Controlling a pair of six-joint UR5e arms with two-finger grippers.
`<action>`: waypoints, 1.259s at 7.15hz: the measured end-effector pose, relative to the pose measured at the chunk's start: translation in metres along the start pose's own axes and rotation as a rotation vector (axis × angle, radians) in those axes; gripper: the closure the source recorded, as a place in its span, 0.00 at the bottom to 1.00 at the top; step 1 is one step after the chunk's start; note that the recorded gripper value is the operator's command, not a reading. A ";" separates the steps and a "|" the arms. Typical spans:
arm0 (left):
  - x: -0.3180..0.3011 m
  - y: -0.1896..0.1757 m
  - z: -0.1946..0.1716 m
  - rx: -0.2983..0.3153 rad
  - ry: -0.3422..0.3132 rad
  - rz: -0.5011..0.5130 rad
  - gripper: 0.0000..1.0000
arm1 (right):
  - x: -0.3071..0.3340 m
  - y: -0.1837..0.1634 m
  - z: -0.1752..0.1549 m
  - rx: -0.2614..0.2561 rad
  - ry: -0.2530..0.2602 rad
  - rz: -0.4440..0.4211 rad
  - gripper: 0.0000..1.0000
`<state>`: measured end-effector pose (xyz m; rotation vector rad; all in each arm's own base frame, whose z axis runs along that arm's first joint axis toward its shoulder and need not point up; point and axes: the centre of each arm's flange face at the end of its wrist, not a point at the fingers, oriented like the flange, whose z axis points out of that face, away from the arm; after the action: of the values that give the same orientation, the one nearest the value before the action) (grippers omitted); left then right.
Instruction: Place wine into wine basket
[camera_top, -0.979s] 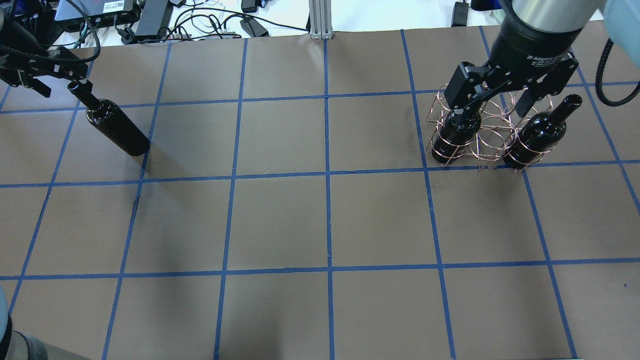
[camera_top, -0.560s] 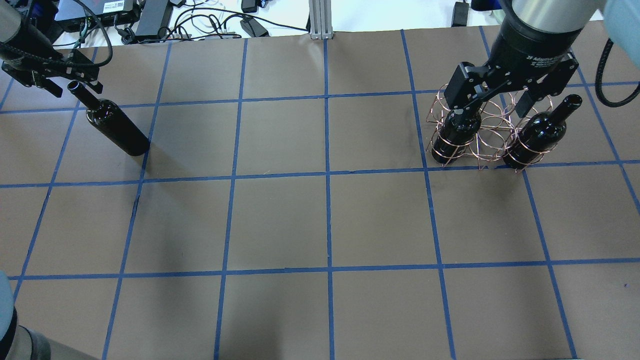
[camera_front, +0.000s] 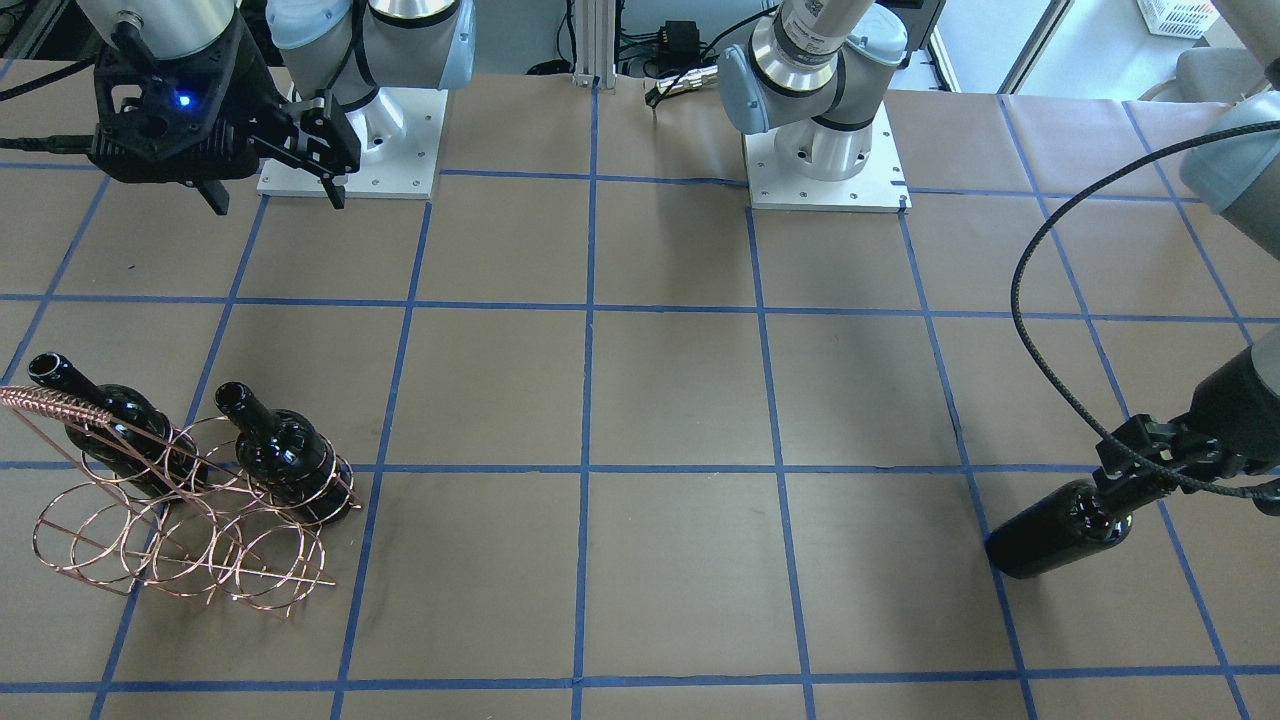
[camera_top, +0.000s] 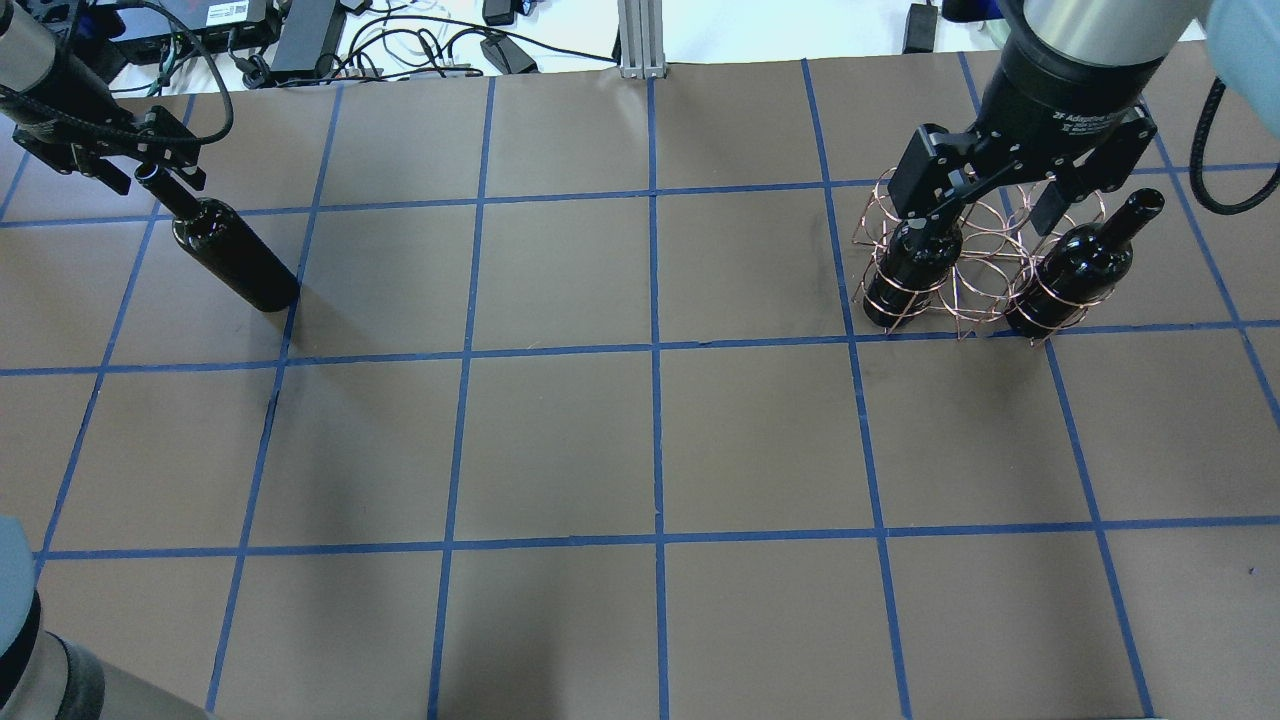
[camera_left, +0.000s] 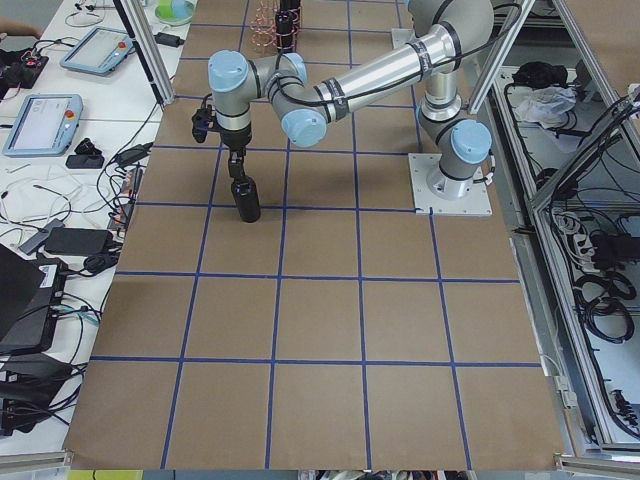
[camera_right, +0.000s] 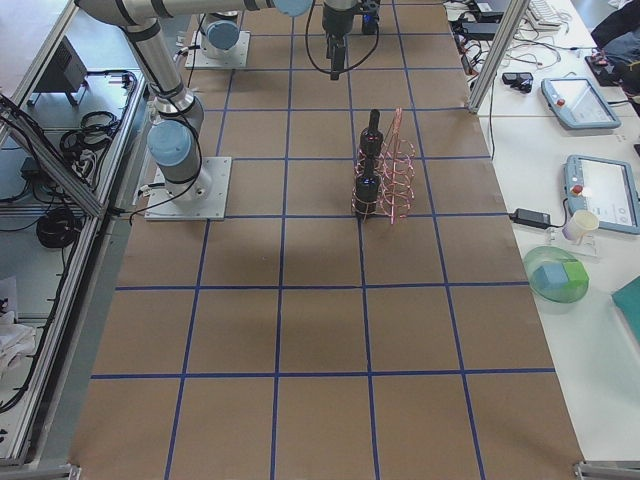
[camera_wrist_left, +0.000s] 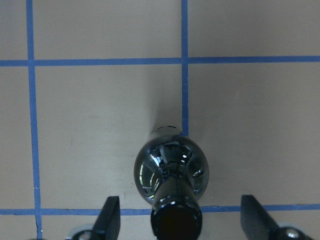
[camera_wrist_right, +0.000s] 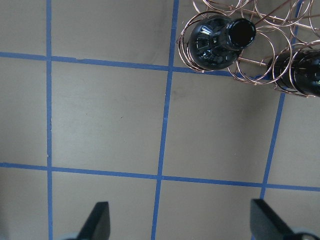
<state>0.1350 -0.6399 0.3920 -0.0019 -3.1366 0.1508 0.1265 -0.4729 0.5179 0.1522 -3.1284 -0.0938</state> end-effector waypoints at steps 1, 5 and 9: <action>-0.002 0.000 0.003 -0.004 -0.004 -0.001 0.16 | 0.000 0.000 0.000 0.000 -0.001 0.000 0.00; -0.006 0.000 0.008 -0.015 -0.003 -0.007 0.73 | -0.001 0.000 0.000 -0.001 -0.001 0.000 0.00; -0.005 0.000 0.005 -0.008 -0.005 -0.013 1.00 | 0.000 0.000 0.000 -0.002 0.000 0.000 0.00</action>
<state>0.1398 -0.6403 0.3871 0.0181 -3.1419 0.1377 0.1269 -0.4727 0.5176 0.1519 -3.1281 -0.0970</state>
